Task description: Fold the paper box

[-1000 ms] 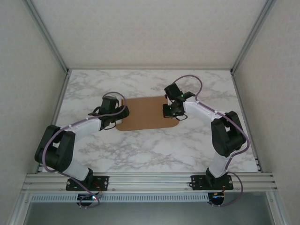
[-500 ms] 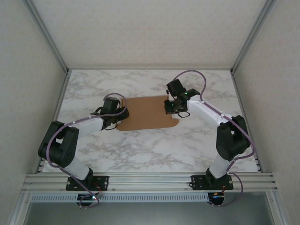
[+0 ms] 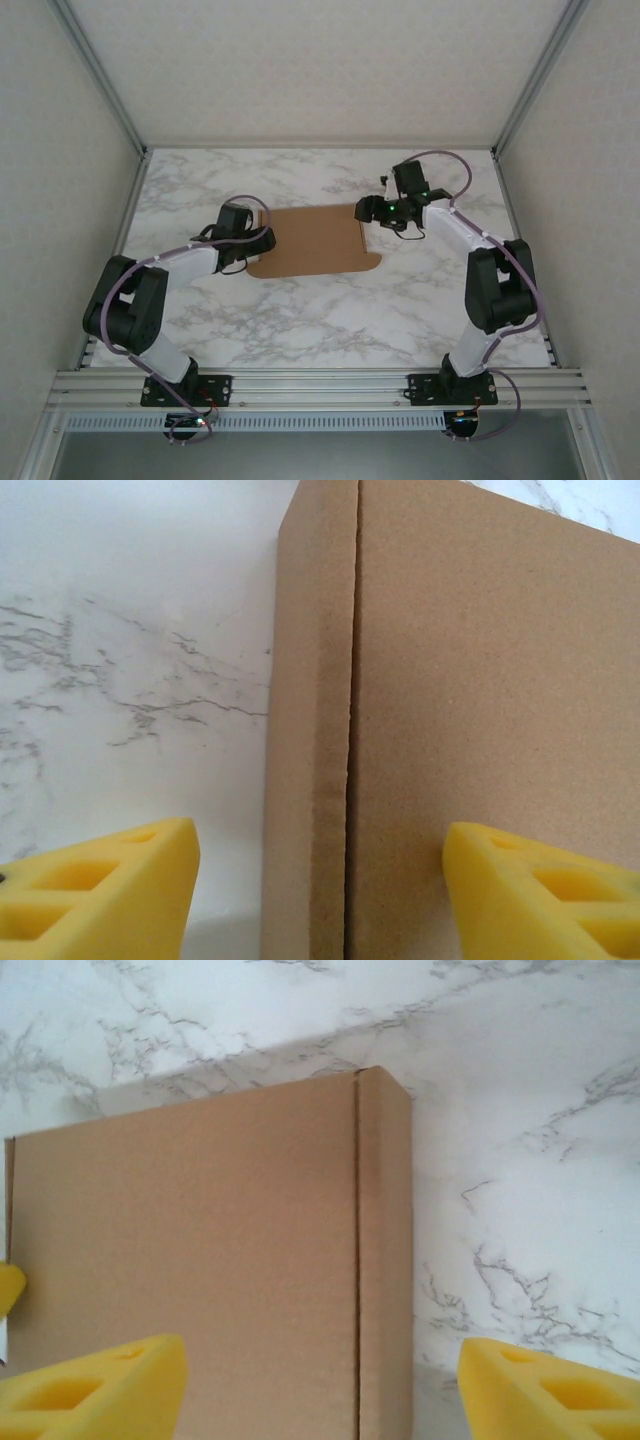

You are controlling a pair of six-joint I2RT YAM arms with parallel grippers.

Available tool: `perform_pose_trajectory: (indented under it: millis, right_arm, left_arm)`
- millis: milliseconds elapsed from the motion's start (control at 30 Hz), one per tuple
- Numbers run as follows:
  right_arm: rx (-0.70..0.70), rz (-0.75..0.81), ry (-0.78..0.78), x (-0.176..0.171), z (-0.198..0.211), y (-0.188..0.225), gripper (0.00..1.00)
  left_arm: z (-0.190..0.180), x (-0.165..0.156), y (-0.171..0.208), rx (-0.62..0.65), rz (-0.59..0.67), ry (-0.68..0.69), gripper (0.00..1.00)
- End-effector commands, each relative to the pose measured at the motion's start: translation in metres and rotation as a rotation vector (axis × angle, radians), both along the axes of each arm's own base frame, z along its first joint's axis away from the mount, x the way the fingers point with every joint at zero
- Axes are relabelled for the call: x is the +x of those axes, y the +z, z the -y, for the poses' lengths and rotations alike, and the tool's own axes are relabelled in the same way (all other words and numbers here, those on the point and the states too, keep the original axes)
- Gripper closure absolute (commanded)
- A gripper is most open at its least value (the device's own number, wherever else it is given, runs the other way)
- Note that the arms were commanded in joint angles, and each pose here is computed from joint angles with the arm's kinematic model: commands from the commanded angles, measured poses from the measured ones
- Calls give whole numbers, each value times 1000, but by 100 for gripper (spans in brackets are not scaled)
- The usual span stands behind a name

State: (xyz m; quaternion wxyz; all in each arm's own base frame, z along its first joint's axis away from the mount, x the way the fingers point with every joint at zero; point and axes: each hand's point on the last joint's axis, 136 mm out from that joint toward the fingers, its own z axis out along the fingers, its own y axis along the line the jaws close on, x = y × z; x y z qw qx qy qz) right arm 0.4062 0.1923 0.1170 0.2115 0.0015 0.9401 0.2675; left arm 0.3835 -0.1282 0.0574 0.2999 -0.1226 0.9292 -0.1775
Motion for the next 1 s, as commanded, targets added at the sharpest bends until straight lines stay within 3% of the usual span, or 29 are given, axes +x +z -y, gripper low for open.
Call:
perform_pose_trajectory:
  millis: [0,133,333,500,700,733,800,967]
  right_arm:
    - [126,-56,-17,7,-3,-20,27]
    - [204,-81,-14,12,-5,-32,27]
    - [338,-95,24,15,-16,-38,28]
    - [256,-119,-15,15,1,-53,27]
    - [282,-157,-30,17,7,-60,25]
    - [289,-157,-23,17,6,-59,24]
    - [315,-163,-6,16,2,-58,11]
    - [366,-190,21,13,-5,-61,7]
  left_arm:
    - [4,-5,-14,-17,-46,-32,39]
    - [-2,-2,-24,-18,-51,-17,47]
    - [1,-8,-40,-162,-104,-108,57]
    - [-6,-7,-55,-217,-170,-112,70]
    - [-9,-18,-70,-227,-221,-106,77]
    - [-9,-19,-72,-232,-226,-109,77]
    - [-9,-23,-76,-237,-240,-116,79]
    - [-17,-25,-85,-248,-271,-102,85]
